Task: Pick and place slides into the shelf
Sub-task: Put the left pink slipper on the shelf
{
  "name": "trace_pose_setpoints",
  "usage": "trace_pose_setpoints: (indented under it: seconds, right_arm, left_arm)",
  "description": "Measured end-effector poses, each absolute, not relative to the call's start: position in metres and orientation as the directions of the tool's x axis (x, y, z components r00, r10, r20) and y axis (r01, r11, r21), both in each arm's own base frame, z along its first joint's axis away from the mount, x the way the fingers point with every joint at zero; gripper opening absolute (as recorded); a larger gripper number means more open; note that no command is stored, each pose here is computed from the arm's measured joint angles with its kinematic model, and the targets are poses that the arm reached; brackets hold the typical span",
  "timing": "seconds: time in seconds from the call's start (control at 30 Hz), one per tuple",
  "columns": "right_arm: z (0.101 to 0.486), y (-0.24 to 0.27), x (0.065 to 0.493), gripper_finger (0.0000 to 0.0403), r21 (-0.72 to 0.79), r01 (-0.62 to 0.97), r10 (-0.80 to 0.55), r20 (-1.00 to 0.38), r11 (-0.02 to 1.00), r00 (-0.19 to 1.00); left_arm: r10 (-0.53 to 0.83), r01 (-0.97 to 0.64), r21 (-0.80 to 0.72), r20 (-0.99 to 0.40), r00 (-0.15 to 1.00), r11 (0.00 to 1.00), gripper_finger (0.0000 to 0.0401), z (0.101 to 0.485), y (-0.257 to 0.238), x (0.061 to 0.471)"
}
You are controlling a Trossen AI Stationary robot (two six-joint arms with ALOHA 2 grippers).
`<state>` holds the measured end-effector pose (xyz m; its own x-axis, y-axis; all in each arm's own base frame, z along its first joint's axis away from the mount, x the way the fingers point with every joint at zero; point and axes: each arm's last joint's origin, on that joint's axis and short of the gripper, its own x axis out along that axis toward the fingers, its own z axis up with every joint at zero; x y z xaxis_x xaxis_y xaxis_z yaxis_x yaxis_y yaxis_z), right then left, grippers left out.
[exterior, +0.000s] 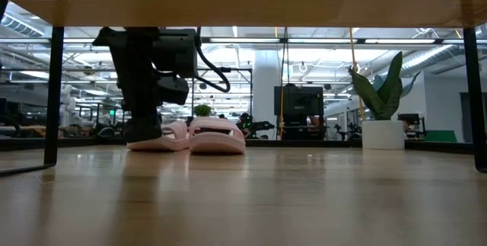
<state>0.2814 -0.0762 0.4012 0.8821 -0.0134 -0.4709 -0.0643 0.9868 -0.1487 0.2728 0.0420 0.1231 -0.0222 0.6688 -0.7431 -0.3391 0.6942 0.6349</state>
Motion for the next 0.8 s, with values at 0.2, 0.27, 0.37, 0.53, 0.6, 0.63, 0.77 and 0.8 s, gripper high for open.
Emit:
trace_pose_setpoints:
  seconds: [0.2, 0.27, 0.37, 0.53, 0.6, 0.63, 0.77, 0.8]
  right_arm:
    - [0.401, -0.076, 0.281, 0.0178, -0.149, -0.063, -0.014, -0.471, 0.987, 0.882]
    - [0.401, -0.076, 0.281, 0.0178, -0.144, -0.061, -0.014, -0.471, 0.988, 0.882]
    - [0.401, -0.076, 0.281, 0.0178, -0.125, -0.05, -0.015, -0.471, 0.991, 0.882]
    - [0.401, -0.076, 0.281, 0.0178, -0.119, -0.047, -0.015, -0.471, 0.992, 0.882]
    - [0.401, -0.076, 0.281, 0.0178, -0.119, -0.047, -0.015, -0.471, 0.992, 0.882]
    - [0.401, -0.076, 0.281, 0.0178, -0.119, -0.047, -0.015, -0.472, 0.992, 0.882]
    - [0.401, -0.076, 0.281, 0.0178, -0.119, -0.047, -0.015, -0.471, 0.992, 0.882]
    - [0.401, -0.076, 0.281, 0.0178, -0.119, -0.046, -0.015, -0.47, 0.992, 0.883]
  left_arm:
    - [0.656, -0.332, 0.624, -0.754, -0.02, 0.707, 0.0009, 0.123, 0.046, 0.273]
    - [0.656, -0.334, 0.624, -0.754, -0.022, 0.706, 0.0008, 0.123, 0.047, 0.273]
    - [0.653, -0.333, 0.622, -0.757, -0.024, 0.709, 0.0003, 0.123, 0.047, 0.273]
    - [0.675, -0.323, 0.649, -0.737, -0.042, 0.689, 0.0001, 0.139, 0.045, 0.266]
    - [0.7, -0.33, 0.669, -0.713, -0.033, 0.666, 0.0001, 0.151, 0.045, 0.261]
    - [0.713, -0.343, 0.675, -0.7, -0.02, 0.653, 0.0001, 0.158, 0.045, 0.26]
    - [0.728, -0.405, 0.654, -0.685, 0.041, 0.639, 0.0, 0.185, 0.045, 0.251]
    - [0.733, -0.42, 0.651, -0.678, 0.054, 0.633, 0.0, 0.192, 0.045, 0.248]
